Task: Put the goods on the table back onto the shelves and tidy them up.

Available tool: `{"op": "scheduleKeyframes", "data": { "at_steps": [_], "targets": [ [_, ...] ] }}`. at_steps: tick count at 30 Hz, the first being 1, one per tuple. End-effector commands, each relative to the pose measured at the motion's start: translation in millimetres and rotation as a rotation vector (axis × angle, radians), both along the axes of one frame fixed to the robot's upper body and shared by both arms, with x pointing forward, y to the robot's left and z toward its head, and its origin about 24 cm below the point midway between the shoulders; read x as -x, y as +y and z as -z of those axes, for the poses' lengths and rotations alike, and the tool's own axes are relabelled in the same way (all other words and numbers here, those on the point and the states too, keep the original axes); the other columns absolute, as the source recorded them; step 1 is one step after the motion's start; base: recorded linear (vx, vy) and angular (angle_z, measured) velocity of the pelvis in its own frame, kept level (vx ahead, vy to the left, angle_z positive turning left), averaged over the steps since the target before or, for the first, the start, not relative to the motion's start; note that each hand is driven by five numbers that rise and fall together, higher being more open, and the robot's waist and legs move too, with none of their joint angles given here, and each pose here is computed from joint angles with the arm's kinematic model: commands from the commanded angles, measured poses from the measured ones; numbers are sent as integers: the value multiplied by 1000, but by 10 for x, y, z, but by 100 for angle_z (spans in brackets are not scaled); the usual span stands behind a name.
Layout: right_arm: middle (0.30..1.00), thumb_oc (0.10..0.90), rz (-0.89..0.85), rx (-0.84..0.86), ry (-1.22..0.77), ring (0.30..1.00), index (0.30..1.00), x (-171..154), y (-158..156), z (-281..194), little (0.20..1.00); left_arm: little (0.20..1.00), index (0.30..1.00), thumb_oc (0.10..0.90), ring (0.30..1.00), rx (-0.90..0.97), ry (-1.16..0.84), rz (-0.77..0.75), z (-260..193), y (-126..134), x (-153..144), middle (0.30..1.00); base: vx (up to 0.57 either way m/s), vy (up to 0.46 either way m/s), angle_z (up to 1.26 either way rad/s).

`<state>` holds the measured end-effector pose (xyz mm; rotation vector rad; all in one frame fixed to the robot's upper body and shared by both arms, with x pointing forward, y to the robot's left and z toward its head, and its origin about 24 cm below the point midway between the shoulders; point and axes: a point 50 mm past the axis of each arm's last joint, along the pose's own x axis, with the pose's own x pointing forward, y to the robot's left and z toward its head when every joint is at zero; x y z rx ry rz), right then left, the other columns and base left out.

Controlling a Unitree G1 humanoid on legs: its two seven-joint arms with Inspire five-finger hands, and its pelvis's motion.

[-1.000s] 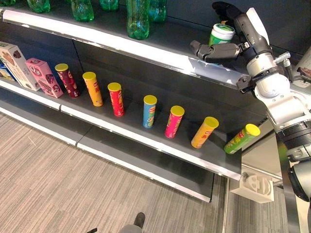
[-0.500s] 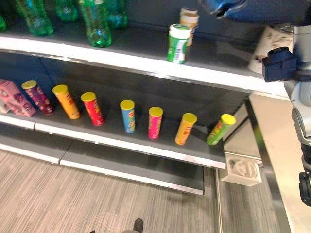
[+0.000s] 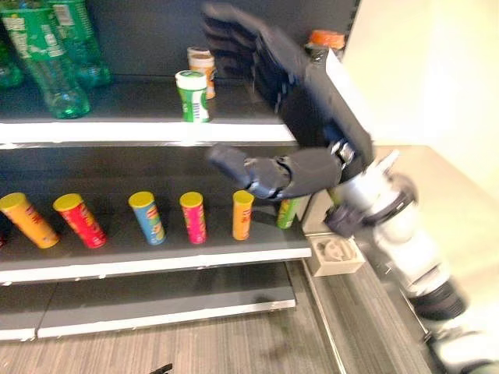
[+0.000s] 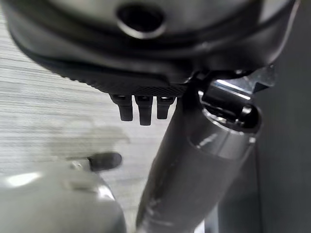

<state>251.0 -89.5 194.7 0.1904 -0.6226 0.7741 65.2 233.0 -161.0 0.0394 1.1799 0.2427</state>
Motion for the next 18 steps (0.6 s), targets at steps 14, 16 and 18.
{"op": "scheduleKeyframes", "data": {
  "at_steps": [14, 16, 18],
  "targets": [
    [900, 800, 282, 615, 789, 900, 900, 343, -990, 2118, 900, 900, 900, 800, 900, -17, -128, 127, -104, 37, -296, 900, -3, 4, -8],
    [900, 800, 329, 687, 817, 900, 900, 352, -1044, 2257, 900, 900, 900, 800, 900, -14, -131, 130, -107, 29, -310, 900, 0, 0, 0],
    [900, 800, 480, 861, 974, 900, 900, 508, -1252, 2704, 900, 900, 900, 800, 900, -21, -154, 142, -129, 27, -379, 900, 0, 0, 0]
  ]
}}
